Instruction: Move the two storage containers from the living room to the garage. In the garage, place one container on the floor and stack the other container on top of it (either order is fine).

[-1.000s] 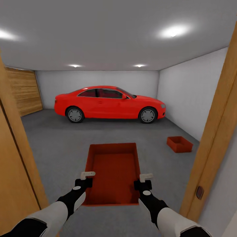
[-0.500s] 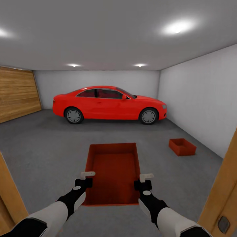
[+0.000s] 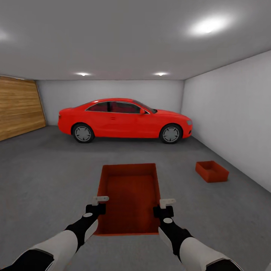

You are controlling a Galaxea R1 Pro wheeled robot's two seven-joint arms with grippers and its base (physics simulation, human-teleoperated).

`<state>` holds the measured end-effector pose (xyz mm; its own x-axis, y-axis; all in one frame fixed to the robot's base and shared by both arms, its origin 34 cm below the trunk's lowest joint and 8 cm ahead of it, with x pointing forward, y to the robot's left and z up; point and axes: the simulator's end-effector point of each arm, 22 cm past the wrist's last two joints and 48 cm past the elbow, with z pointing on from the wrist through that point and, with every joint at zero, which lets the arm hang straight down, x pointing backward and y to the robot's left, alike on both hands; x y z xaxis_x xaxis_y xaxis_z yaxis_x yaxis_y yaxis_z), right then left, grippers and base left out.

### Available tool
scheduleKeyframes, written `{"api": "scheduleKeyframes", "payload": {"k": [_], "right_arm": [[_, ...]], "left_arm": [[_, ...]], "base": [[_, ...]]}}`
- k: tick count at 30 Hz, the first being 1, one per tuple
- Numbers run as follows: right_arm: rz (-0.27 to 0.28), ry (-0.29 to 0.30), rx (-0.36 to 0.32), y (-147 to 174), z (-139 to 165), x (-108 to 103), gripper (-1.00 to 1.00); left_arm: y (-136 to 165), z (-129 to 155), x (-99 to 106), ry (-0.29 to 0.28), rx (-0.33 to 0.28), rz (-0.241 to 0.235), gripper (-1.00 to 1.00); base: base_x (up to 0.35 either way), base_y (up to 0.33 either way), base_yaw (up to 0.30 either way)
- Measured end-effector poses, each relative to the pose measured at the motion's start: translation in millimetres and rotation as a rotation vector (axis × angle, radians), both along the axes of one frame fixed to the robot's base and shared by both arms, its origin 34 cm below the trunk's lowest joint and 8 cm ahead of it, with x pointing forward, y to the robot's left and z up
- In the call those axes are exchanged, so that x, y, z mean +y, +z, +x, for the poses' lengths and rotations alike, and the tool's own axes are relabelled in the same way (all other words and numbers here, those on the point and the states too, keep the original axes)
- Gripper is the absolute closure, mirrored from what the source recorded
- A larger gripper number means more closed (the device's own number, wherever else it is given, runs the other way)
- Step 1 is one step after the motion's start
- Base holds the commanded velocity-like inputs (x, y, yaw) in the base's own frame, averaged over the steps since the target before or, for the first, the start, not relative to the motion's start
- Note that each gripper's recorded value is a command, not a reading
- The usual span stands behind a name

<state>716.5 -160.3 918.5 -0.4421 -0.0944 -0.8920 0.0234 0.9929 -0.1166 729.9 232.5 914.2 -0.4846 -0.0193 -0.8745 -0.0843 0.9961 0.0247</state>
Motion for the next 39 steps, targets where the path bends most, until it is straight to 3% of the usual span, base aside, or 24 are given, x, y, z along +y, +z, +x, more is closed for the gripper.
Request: {"api": "scheduleKeyframes", "payload": {"k": [39], "right_arm": [[0.0, 0.0, 0.0, 0.0, -0.1, 0.4, 1.0]], "left_arm": [[0.0, 0.0, 0.3, 0.0, 0.0, 0.0, 1.0]], "base": [[0.321, 0.0, 0.0]]}}
